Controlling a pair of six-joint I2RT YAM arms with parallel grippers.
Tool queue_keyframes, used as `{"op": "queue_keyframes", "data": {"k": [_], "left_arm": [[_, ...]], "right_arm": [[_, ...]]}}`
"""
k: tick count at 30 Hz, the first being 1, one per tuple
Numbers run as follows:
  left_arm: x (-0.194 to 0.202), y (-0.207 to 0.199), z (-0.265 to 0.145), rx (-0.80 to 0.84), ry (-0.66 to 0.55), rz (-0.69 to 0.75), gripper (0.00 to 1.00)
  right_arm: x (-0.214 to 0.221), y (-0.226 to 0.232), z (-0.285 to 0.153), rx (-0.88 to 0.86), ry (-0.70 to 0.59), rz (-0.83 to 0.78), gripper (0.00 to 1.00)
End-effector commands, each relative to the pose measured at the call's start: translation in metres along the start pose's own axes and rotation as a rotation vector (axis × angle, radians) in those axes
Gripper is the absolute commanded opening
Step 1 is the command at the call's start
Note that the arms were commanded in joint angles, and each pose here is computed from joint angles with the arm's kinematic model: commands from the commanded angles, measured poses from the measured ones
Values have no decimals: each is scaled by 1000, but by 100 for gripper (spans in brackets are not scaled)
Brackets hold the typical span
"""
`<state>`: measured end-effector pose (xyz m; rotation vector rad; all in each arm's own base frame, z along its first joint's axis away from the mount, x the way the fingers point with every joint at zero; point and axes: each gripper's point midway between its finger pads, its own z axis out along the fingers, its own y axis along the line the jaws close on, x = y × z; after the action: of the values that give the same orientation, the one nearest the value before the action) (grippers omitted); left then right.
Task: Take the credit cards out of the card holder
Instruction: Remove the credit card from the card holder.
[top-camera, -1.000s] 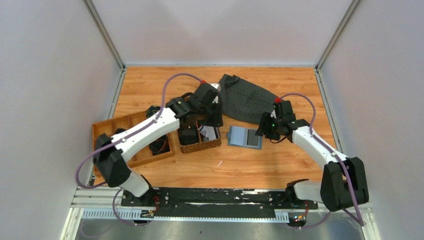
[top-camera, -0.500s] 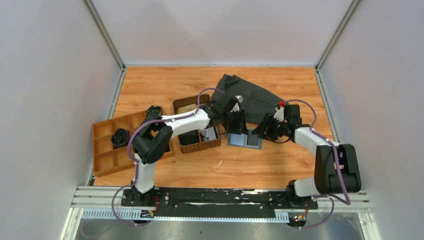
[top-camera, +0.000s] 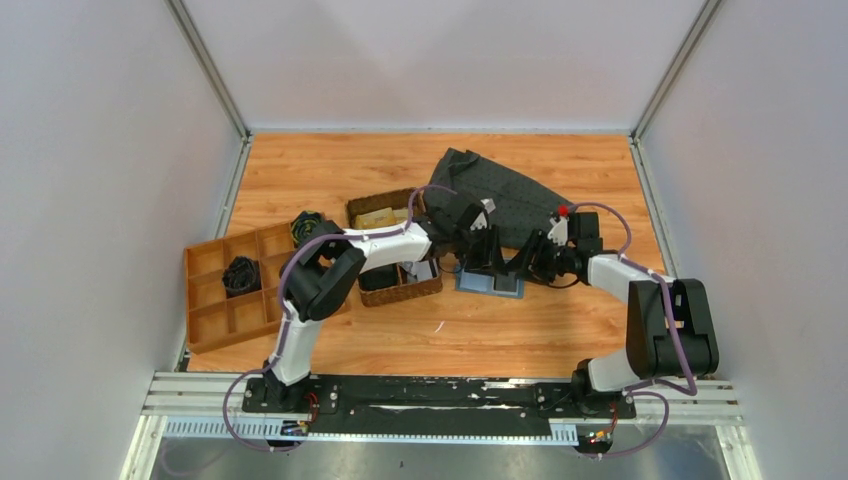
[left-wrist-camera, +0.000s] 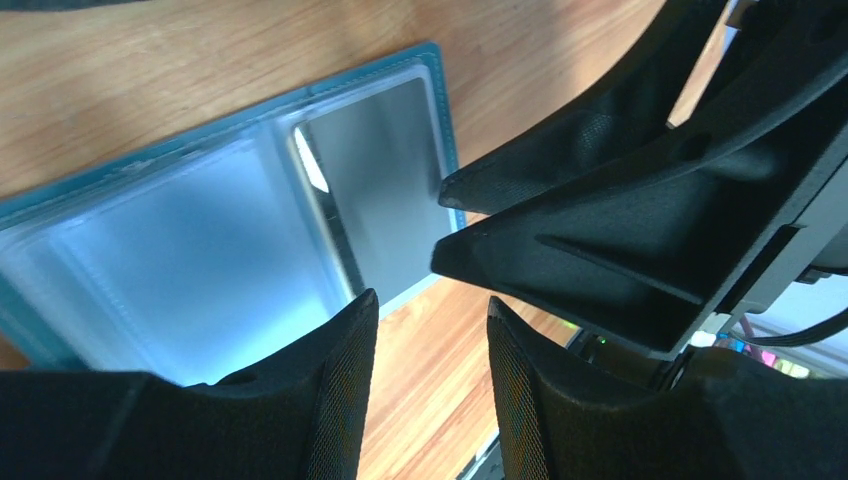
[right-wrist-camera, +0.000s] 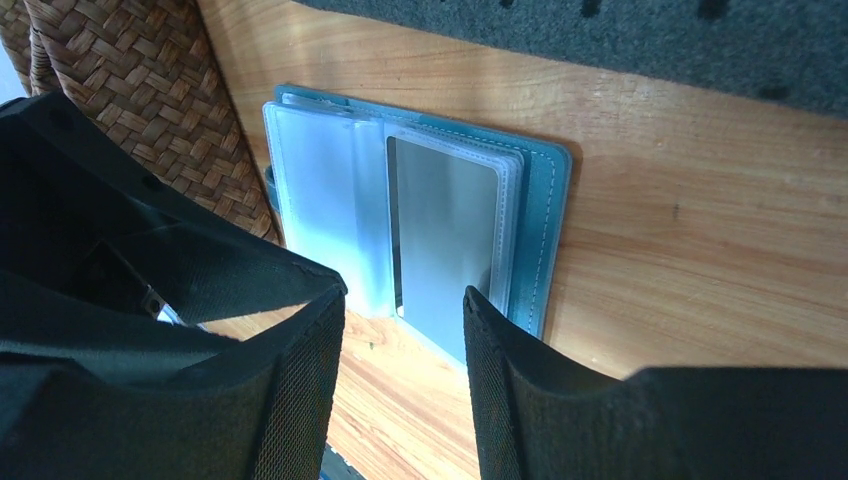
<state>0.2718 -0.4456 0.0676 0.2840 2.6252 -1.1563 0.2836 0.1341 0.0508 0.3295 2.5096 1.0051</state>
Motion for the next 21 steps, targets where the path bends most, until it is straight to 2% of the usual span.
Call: {"op": "queue_keyframes", "data": {"k": [1, 13, 21], "left_arm": [[3, -17, 9, 56, 22, 25, 47], [16, 14, 22, -26, 59, 21, 47], [18, 25, 18, -63, 38, 19, 47]], "right_arm": [[4, -10, 0, 15, 3, 15, 49], [7, -15, -3, 31, -6, 12, 49], [10, -16, -5, 34, -12, 16, 49]]}}
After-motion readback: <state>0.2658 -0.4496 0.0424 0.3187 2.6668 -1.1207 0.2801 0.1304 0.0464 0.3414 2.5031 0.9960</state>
